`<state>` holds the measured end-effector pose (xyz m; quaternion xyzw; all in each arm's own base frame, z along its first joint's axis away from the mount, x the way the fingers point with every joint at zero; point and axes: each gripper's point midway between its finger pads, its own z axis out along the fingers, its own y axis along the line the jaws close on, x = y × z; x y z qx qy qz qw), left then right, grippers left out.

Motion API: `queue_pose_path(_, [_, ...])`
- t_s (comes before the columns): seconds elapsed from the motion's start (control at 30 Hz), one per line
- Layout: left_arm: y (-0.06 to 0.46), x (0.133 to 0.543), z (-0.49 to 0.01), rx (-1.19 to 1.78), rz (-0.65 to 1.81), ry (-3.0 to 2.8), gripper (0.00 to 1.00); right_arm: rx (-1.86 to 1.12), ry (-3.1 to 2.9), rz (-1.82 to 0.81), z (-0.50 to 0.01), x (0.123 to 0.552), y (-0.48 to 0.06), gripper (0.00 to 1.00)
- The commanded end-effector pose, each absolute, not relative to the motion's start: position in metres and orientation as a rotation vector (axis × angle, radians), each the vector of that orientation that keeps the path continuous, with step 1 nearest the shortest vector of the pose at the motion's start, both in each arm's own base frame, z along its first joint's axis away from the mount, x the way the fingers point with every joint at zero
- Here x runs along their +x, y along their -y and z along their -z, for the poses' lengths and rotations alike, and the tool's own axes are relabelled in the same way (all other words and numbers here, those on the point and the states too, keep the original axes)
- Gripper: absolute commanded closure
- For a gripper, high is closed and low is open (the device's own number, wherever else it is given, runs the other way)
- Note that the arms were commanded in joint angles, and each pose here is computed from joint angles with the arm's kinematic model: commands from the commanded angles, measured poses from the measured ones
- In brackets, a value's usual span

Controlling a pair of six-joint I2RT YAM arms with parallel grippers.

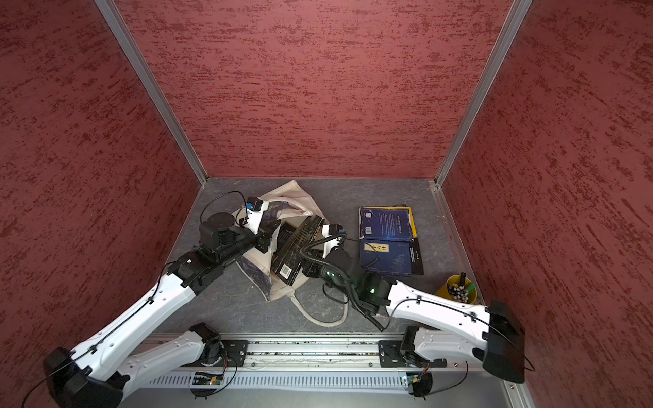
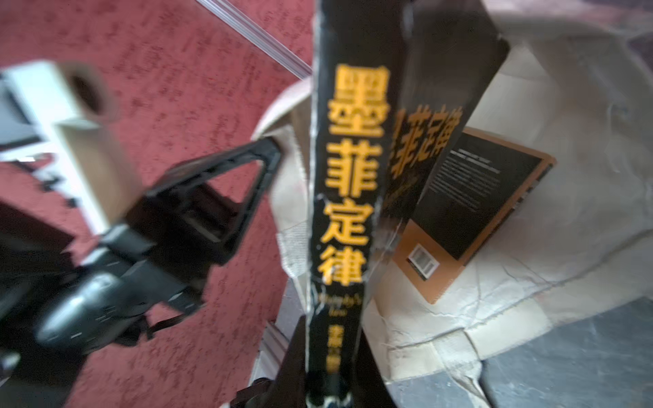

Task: Take out the books from the canvas bag
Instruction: Pick up the book from the canvas bag, then place the book on the book.

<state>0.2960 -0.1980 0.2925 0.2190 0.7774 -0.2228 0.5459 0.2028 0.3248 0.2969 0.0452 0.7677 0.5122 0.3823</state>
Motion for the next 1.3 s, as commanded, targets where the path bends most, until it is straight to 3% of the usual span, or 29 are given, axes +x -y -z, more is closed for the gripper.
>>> queue_pose_path(0.0, [0.196,0.301,-0.315,0.490,0.527,-1.789,1.00,0.158,-1.683,-1.376,-0.376,0.202,-0.296,1.00])
queue_pose_path(0.27, [0.197,0.302,-0.312,0.514,0.518,-1.793,1.00,0.356,-1.511,-1.241,-0.393,0.214,-0.232,1.00])
queue_pose_path(0.5, [0.196,0.301,-0.311,0.526,0.510,-1.790,1.00,0.684,-1.424,-0.963,-0.355,0.231,-0.158,1.00])
queue_pose_path(0.73, [0.197,0.300,-0.311,0.529,0.513,-1.789,1.00,0.985,-1.269,-0.806,-0.304,0.221,-0.078,1.00])
queue_pose_path(1.27, [0.197,0.300,-0.310,0.532,0.511,-1.789,1.00,0.951,-1.474,-0.874,-0.217,0.266,-0.107,1.00])
